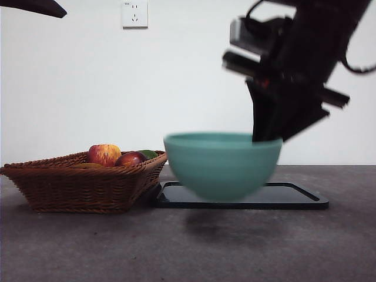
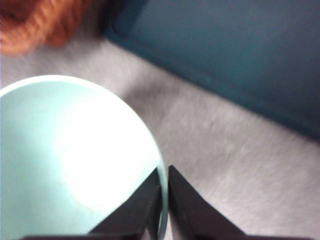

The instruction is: Pick up the wifruite, put it on the bowl, pick up the plate, put it on desk

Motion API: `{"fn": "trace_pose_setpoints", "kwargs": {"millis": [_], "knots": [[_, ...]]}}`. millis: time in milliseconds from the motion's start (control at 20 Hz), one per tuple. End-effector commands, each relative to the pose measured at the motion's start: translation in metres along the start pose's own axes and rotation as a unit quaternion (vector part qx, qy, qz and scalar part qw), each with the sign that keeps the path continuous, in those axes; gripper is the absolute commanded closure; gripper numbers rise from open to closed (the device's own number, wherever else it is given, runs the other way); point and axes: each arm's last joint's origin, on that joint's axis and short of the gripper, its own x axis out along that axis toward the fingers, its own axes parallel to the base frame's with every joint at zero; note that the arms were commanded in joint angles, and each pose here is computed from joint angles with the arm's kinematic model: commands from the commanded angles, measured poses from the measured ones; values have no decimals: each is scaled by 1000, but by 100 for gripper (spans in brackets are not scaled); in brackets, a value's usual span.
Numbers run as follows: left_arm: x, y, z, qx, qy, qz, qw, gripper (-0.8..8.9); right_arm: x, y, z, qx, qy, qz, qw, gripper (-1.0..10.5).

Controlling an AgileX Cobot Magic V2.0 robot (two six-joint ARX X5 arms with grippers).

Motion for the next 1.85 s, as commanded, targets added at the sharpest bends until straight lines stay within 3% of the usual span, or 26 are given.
{"fn": "trace_pose_setpoints", "kwargs": {"millis": [50,600,650,800,1150,1450,1700,1750,1850], "knots": [[0,-1,3,12,-3,-3,1000,470,11,2,-8,14,-5,5,1000,941],[0,-1,3,12,-3,-3,1000,470,28,-4,-22,22,18,-3,1000,939],[0,-1,3,12,-3,-3,1000,470,28,-4,-22,23,20,-4,1000,915],[0,-1,3,12,-3,-3,1000,470,28,-4,-23,24,23,-5,999,692],[0,-1,3,12,-3,-3,1000,470,16,-2,-20,36,3,2,999,606],[0,-1,3,12,-3,-3,1000,470,-45,-1,-25,33,-70,21,997,606],[0,-1,1,5,5,-2,1000,470,-100,2,-39,20,-141,78,987,610],[0,-1,0,4,8,-2,1000,470,-106,1,-42,19,-149,85,985,622],[0,-1,0,2,9,-2,1000,484,-117,1,-49,16,-156,95,983,778]]}}
